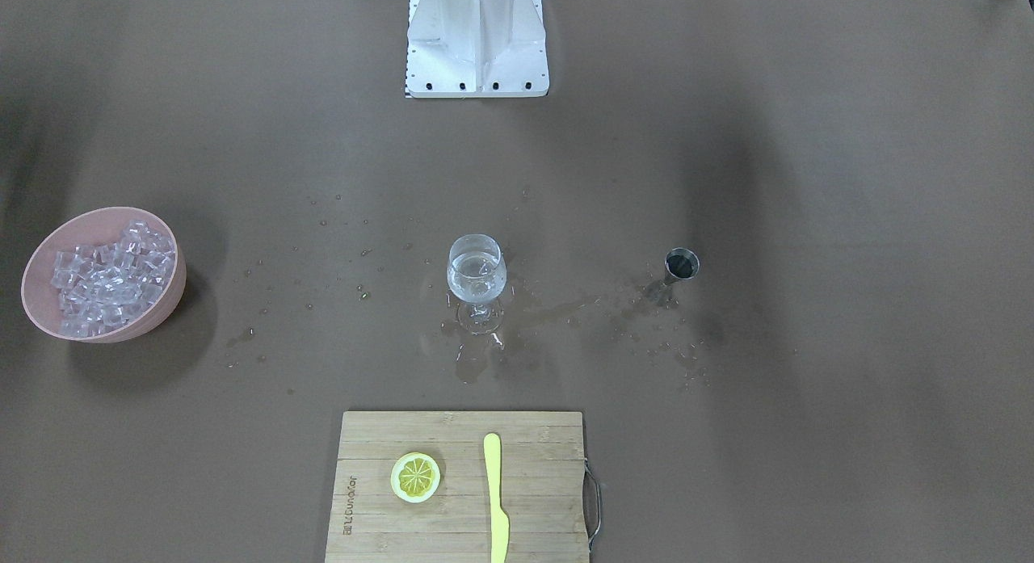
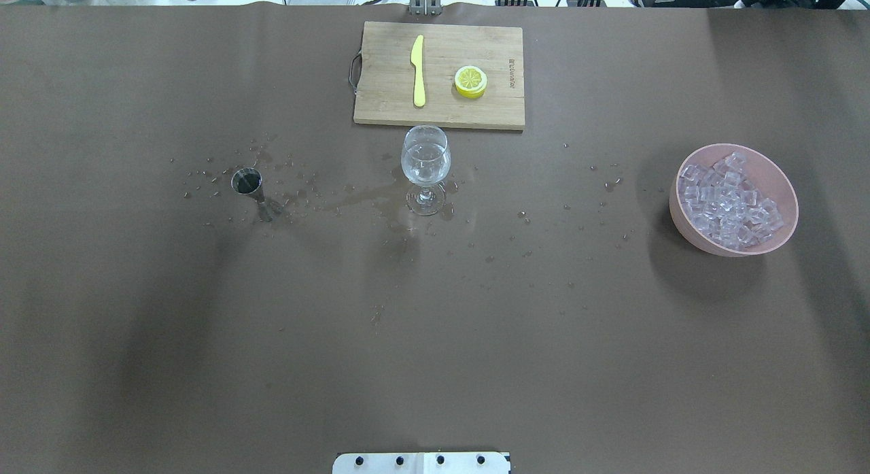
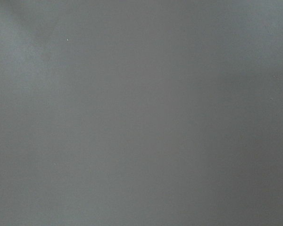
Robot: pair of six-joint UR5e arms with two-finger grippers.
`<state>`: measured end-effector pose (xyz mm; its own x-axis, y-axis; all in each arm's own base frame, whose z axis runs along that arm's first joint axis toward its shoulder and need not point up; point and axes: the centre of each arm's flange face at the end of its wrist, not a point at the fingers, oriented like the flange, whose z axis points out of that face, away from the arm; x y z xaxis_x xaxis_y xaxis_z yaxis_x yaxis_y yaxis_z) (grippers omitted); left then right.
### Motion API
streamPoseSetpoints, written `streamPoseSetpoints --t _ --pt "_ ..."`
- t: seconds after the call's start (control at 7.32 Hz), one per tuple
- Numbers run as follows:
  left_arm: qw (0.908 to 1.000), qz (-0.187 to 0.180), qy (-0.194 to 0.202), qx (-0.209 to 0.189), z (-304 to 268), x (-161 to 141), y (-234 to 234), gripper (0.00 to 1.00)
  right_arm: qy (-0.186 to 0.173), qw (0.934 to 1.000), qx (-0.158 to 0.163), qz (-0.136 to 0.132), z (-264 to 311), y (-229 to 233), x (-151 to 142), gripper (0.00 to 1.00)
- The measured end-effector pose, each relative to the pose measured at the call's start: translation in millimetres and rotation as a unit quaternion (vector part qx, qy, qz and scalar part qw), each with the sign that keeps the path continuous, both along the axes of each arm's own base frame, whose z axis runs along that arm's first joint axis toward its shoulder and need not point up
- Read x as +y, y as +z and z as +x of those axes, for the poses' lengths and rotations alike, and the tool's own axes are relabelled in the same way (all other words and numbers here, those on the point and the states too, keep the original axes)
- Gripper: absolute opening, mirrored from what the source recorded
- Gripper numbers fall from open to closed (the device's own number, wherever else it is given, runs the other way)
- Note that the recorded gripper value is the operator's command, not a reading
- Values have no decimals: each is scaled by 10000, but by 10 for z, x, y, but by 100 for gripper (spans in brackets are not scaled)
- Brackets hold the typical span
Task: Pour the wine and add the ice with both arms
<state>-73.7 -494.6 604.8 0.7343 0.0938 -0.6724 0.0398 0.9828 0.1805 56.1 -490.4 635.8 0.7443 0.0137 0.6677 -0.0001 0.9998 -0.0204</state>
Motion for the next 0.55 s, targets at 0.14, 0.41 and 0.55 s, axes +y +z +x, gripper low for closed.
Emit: streamPoseSetpoints --t 0.14,0.41,0.55 --pt "10000 -4 9 1 4 8 10 98 2 10000 0 2 0 -3 -3 100" --pt "10000 1 25 5 33 -5 2 98 3 10000 0 10 0 -13 -8 100" --pt "10000 32 35 1 44 -23 -13 98 3 10000 -1 15 0 -17 -11 100"
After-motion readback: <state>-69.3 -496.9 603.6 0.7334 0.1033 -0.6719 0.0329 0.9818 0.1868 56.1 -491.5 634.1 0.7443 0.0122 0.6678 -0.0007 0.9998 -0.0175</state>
